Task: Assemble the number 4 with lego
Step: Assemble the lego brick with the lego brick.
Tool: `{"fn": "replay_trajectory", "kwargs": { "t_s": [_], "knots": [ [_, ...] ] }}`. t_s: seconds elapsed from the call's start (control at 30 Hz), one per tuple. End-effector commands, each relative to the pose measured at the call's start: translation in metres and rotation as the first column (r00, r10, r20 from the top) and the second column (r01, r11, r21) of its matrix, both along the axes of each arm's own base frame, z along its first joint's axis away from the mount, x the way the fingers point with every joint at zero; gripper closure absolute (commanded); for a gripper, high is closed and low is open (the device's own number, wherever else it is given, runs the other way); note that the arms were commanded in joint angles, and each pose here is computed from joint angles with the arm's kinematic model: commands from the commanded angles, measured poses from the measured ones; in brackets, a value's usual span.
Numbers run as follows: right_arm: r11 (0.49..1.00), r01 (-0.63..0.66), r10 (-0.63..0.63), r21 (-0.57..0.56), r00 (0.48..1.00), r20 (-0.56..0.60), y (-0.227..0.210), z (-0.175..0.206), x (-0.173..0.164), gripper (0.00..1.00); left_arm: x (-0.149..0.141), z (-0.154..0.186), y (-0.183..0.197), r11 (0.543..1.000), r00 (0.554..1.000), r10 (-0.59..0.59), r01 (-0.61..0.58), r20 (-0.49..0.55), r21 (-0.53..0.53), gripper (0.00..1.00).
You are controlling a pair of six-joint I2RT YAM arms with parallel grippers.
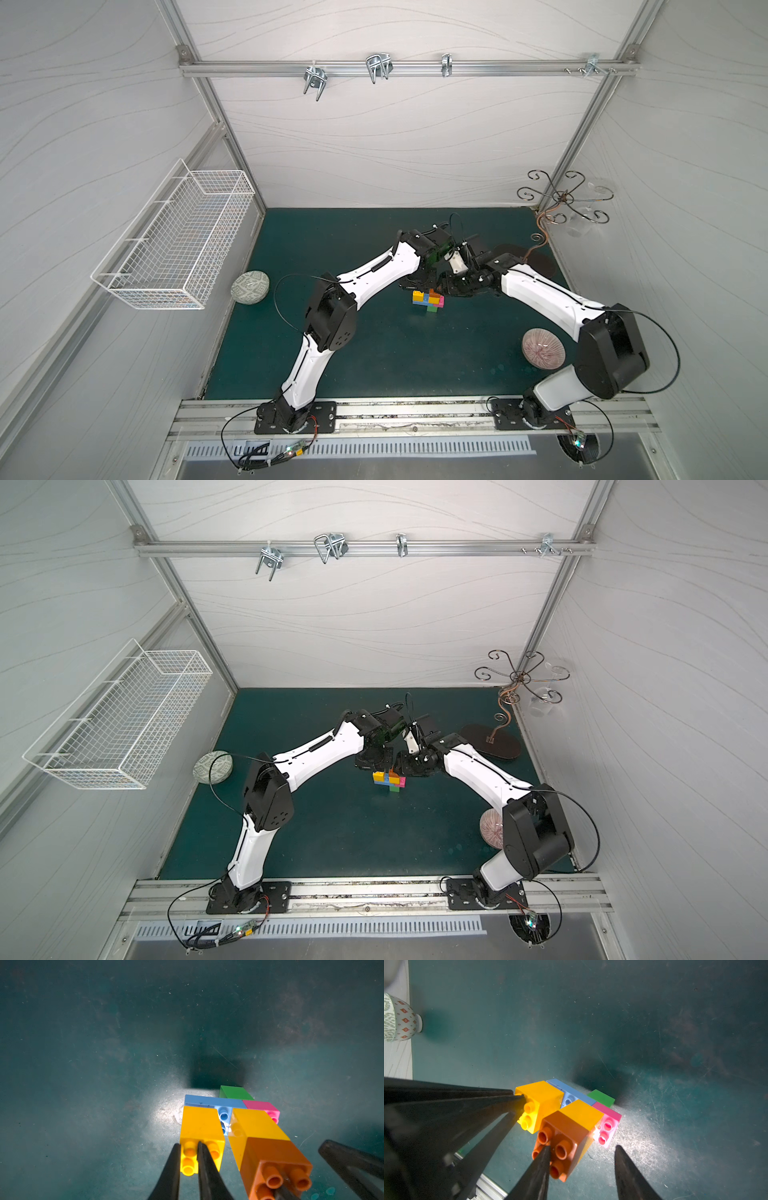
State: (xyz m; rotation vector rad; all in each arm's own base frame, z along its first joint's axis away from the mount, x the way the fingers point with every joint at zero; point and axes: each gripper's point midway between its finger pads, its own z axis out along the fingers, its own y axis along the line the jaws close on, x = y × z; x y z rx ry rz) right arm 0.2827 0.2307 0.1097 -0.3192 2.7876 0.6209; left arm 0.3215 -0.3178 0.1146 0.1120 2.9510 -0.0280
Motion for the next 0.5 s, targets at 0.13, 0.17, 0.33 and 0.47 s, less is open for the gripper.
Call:
{"fn": "replay_trajectory", "kwargs": {
  "t_s": [0.13,0.17,0.33,0.47],
  "knots": [
    [0.939,-0.063,-0.050,-0.338,0.948,-0.314,-0.069,-0.078,-0.073,0.51,-0.007,-0.029,-0.002,0.999,0.998,-0.016,0.019,-0.065,0.050,0.82],
    [0.939,-0.060,-0.052,-0.339,0.948,-0.313,-0.070,-0.077,-0.073,0.51,-0.007,-0.030,-0.002,0.999,0.998,-0.015,0.018,-0.068,0.050,0.82],
    [0.939,-0.062,-0.052,-0.338,0.947,-0.318,-0.070,-0.079,-0.075,0.51,-0.006,-0.035,-0.002,0.998,0.998,-0.014,0.018,-0.065,0.058,0.82],
    [0.939,-0.063,-0.052,-0.337,0.946,-0.319,-0.071,-0.080,-0.076,0.51,-0.006,-0.038,-0.004,0.998,0.997,-0.021,0.025,-0.073,0.057,0.82]
  ]
}}
